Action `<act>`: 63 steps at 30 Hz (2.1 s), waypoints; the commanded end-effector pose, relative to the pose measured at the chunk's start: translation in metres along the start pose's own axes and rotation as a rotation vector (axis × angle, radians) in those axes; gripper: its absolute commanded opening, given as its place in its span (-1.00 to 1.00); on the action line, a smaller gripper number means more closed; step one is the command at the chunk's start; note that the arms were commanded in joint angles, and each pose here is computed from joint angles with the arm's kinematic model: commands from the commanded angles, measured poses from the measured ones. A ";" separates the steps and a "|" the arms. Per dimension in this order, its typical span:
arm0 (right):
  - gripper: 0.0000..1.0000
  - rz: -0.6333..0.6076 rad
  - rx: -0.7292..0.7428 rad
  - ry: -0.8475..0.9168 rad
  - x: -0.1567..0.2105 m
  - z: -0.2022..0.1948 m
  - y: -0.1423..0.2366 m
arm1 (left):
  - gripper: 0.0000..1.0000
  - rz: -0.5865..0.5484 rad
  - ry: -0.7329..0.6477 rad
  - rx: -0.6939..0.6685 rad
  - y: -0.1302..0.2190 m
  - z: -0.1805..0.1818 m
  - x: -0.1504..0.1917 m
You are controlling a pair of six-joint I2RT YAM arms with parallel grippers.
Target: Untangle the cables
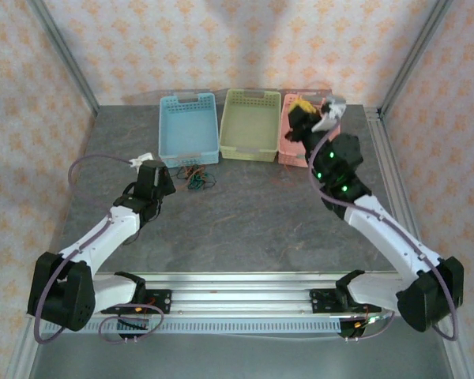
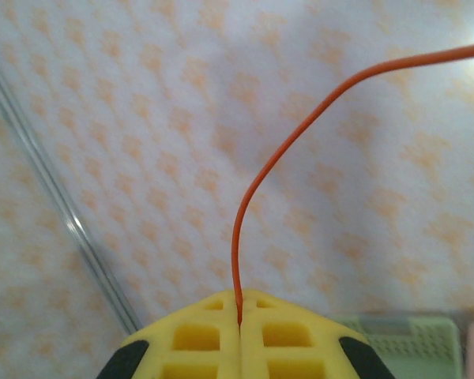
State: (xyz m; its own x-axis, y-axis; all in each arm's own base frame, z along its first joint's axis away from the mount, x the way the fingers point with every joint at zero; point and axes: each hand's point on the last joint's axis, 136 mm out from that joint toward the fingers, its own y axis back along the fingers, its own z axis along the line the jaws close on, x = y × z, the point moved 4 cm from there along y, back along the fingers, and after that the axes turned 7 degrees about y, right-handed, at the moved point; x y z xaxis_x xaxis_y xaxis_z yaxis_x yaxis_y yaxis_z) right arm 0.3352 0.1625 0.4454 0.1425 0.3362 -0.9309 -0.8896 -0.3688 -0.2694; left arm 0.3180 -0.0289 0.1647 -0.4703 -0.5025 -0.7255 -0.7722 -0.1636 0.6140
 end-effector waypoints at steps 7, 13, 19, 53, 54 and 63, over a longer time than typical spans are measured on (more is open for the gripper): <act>-1.00 -0.002 -0.135 0.021 -0.052 0.041 -0.081 | -1.00 -0.032 0.019 -0.037 0.001 0.007 -0.002; -1.00 -0.092 -0.202 -0.008 -0.094 0.061 -0.113 | -1.00 -0.037 0.026 -0.033 0.002 0.008 -0.002; -1.00 -0.235 -0.286 -0.011 -0.149 0.082 -0.122 | -1.00 -0.032 0.025 -0.033 0.001 0.007 -0.001; -1.00 0.491 0.345 0.034 0.231 -0.114 -0.049 | -1.00 -0.016 0.027 -0.027 -0.002 0.005 0.001; -1.00 0.488 0.342 0.035 0.230 -0.114 -0.052 | -1.00 -0.017 0.027 -0.026 -0.002 0.004 0.000; -1.00 0.378 0.193 0.008 0.194 -0.090 -0.120 | -1.00 -0.014 0.031 -0.020 -0.002 0.003 0.001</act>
State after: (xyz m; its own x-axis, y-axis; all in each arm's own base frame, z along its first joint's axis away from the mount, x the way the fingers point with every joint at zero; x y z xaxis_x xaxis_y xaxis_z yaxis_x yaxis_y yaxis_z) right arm 0.4937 0.1810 0.2503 -0.2666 0.1687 -0.9489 -0.9457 -0.2358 0.2238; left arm 0.3166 -0.0278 0.1613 -0.4657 -0.5138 -0.7205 -0.7674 -0.1710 0.6179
